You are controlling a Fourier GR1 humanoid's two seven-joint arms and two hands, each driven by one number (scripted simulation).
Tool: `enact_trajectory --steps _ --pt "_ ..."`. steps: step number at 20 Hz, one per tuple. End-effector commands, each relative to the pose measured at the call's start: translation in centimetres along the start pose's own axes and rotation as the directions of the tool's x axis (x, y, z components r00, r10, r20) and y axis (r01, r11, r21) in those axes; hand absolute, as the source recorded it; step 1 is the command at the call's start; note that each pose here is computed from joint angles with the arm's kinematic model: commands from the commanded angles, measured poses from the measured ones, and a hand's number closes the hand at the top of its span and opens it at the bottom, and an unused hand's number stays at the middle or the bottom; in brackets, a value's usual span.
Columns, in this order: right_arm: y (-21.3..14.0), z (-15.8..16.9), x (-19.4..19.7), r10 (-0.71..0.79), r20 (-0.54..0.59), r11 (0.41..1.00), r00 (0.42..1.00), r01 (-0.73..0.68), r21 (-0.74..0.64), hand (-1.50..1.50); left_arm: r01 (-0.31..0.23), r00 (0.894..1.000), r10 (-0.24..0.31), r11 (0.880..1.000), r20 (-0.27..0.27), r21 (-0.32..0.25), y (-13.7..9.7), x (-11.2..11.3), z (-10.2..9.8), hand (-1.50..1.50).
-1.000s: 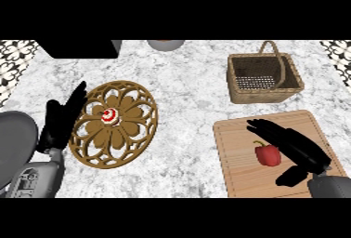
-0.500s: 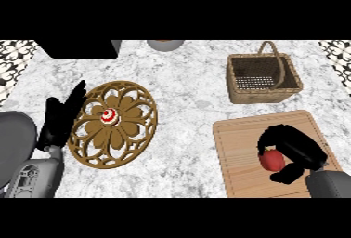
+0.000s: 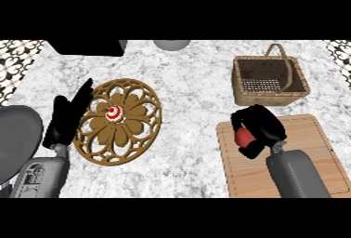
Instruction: Pick the bell pepper from the cutting board and place it in the basket
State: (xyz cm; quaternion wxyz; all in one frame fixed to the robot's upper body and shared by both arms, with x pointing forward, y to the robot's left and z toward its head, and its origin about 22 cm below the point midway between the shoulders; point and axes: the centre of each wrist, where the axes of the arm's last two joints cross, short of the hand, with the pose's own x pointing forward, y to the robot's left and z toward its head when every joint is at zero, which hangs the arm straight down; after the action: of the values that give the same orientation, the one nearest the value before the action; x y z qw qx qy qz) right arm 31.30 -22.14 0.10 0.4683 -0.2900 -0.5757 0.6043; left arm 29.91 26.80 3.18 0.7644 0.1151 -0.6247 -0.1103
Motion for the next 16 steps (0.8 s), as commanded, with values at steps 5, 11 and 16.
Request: enact_trajectory --steps 5,11,16 --pt "-9.4 -8.0 9.7 0.098 -0.359 0.991 0.928 -0.126 -0.055 1.5 0.013 1.0 -0.012 0.998 0.029 -0.057 -2.2 1.0 -0.7 0.0" --pt "-15.1 -9.2 13.3 -0.278 -0.362 0.946 0.89 0.19 -0.261 1.5 0.022 0.999 -0.019 0.997 0.037 -0.073 -2.7 1.4 -1.5 0.0" --pt "-21.4 -8.2 17.8 -0.519 -0.229 0.788 0.824 0.357 -0.501 1.5 0.018 1.0 -0.017 0.998 0.01 -0.063 -1.9 0.9 -1.8 0.0"
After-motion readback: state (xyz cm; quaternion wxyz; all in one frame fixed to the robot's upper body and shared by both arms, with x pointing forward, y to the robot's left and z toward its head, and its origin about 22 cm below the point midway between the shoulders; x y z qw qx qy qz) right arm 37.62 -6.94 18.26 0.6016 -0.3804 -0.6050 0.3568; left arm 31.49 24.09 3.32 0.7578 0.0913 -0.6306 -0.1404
